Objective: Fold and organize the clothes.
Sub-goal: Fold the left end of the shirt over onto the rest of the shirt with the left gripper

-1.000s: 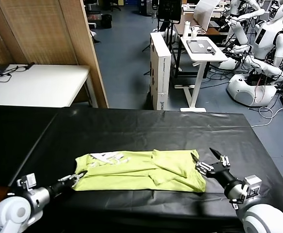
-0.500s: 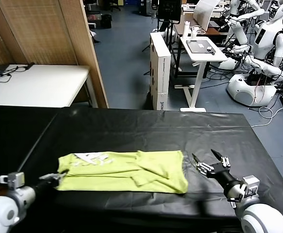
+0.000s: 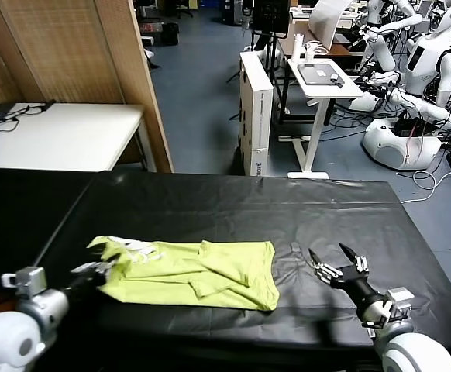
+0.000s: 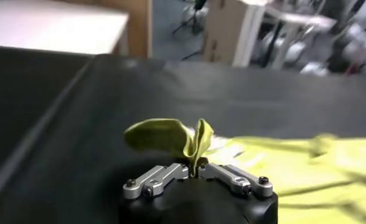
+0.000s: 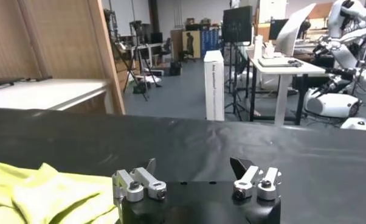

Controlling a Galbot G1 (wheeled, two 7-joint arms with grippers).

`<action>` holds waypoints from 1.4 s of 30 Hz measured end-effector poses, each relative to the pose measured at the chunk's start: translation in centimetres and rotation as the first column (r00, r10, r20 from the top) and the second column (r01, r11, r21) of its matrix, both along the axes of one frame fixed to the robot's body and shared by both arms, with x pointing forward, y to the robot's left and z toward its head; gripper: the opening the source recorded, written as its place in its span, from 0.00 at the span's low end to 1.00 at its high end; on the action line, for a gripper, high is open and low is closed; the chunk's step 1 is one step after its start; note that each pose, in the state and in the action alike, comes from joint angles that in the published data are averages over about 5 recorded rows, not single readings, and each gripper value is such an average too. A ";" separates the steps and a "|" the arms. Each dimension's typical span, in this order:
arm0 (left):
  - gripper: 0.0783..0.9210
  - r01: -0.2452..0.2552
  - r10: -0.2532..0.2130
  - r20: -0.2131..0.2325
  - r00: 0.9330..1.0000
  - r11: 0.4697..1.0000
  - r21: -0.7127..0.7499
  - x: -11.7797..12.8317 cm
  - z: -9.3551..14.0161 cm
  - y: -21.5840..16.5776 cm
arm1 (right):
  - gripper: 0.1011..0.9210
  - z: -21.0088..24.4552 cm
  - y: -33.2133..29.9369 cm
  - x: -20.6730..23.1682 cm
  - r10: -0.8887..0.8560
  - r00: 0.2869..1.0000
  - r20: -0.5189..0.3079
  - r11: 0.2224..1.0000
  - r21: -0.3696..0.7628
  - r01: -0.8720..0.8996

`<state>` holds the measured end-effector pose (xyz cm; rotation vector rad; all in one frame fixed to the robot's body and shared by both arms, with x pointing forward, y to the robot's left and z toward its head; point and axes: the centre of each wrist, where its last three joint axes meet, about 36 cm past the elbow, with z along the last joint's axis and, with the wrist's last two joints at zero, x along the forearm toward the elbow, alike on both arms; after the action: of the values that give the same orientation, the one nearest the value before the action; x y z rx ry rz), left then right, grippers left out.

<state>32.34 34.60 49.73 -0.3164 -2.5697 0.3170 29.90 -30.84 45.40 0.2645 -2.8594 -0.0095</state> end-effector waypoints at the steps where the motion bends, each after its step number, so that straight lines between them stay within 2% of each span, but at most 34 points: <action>1: 0.12 0.012 -0.012 0.002 1.000 1.000 -0.025 0.1 -0.2 -0.8 | 0.98 -0.1 0.0 -0.2 -0.005 1.000 -0.002 1.000 -0.006 0.005; 8: 0.12 0.087 -0.091 -0.030 0.995 0.988 -0.131 0.4 -2.5 -6.4 | 0.98 -0.8 -0.1 -1.2 -0.033 0.999 -0.017 0.999 -0.032 0.033; 14: 0.12 0.144 -0.159 -0.062 0.985 0.968 -0.207 0.6 -4.1 -11.7 | 0.98 -1.2 0.0 -1.6 -0.043 0.999 -0.023 0.998 -0.038 0.042; 20: 0.12 0.189 -0.212 -0.058 0.976 0.946 -0.264 0.7 -4.5 -15.7 | 0.98 -1.6 0.3 -1.8 -0.043 0.999 -0.029 0.998 -0.039 0.042; 25: 0.12 0.197 -0.223 -0.051 0.973 0.929 -0.313 0.9 -4.7 -17.8 | 0.98 -1.9 0.4 -1.9 -0.043 0.999 -0.034 0.998 -0.037 0.041; 32: 0.12 0.183 -0.213 -0.047 0.976 0.917 -0.355 1.8 -5.1 -19.2 | 0.98 -1.9 0.4 -2.0 -0.043 0.998 -0.036 0.998 -0.038 0.041; 42: 0.12 0.163 -0.205 -0.080 0.975 0.916 -0.367 2.5 -6.6 -20.4 | 0.98 -2.4 0.5 -1.8 -0.044 0.998 -0.043 0.998 -0.036 0.043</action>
<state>34.87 14.17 43.13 -0.6496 -2.3348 0.7150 28.05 -30.36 43.00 0.1925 -2.8178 0.0265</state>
